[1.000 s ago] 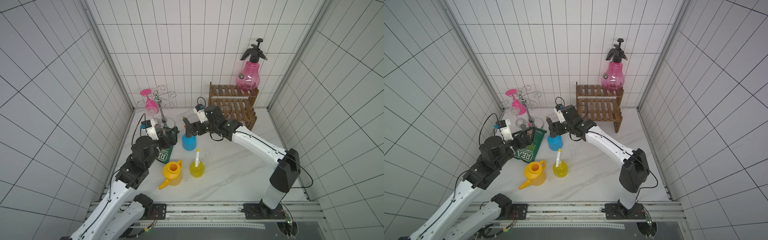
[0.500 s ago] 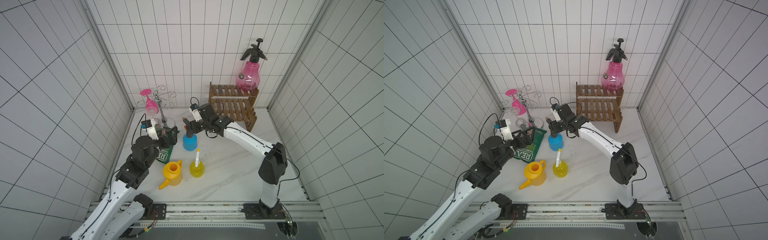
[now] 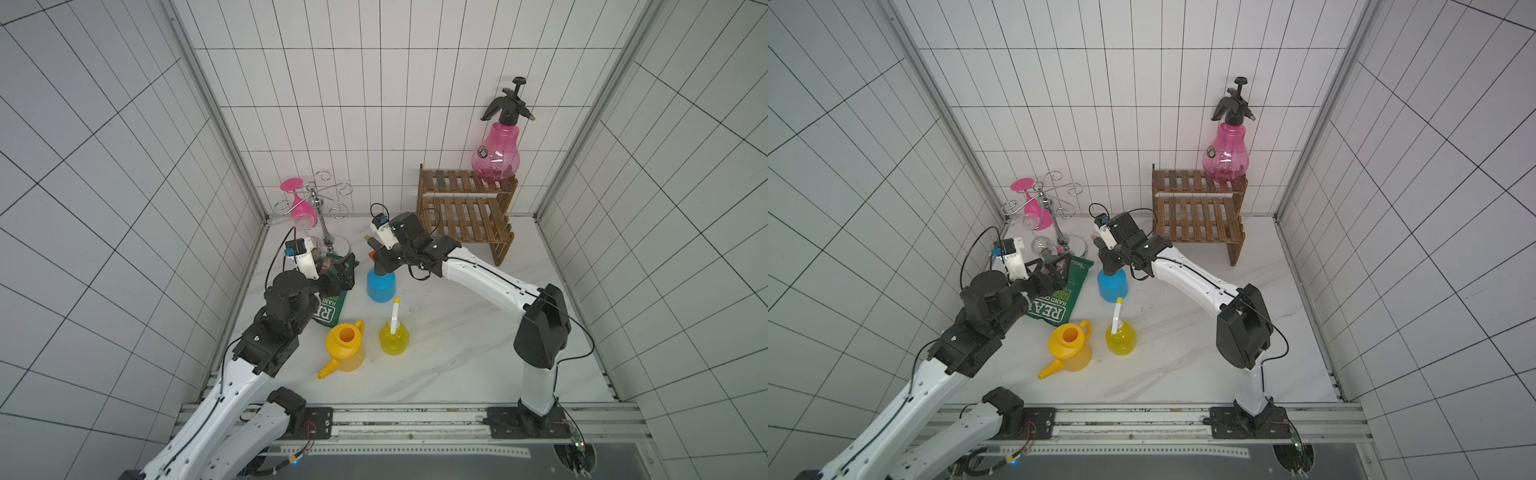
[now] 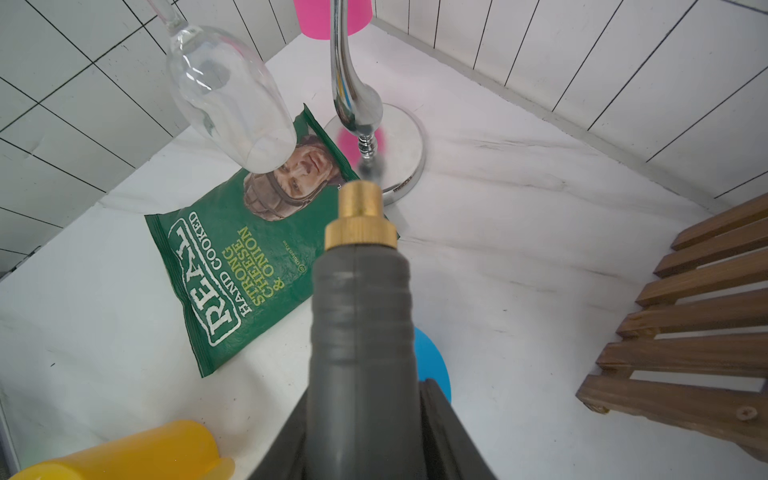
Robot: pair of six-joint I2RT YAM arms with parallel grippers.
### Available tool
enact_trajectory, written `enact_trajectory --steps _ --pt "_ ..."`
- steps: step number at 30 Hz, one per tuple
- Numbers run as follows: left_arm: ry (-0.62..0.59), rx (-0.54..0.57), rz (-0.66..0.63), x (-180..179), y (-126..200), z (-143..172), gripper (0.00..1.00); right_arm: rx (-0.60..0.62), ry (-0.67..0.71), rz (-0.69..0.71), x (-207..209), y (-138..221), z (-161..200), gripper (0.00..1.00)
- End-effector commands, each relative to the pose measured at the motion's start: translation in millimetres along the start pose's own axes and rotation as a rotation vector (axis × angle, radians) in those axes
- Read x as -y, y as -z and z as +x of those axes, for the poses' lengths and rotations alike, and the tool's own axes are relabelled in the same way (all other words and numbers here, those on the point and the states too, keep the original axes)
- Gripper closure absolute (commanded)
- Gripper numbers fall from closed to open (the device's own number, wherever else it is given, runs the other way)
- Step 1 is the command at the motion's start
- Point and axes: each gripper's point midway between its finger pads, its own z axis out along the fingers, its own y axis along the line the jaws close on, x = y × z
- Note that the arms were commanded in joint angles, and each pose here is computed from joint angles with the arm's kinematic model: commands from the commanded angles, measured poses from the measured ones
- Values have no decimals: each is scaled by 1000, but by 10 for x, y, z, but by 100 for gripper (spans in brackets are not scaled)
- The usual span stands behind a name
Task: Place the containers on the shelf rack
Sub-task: 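Pick up a container from the center of the board.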
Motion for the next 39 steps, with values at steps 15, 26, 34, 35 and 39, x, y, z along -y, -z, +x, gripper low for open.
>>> enact_trajectory --steps 15,26,34,35,39 --pt "-447 -35 429 683 102 233 2 197 20 -136 573 1371 22 100" --pt "-700 -159 921 1513 194 877 2 238 332 -359 127 2276 759 100" --pt "-757 -327 1080 1788 47 1307 2 220 416 -398 -37 2513 989 100" --pt "-749 -338 1087 1805 26 1315 5 221 424 -409 -60 2531 991 100" --pt "-702 -371 1194 1928 81 1360 13 245 430 -452 -135 2585 960 100"
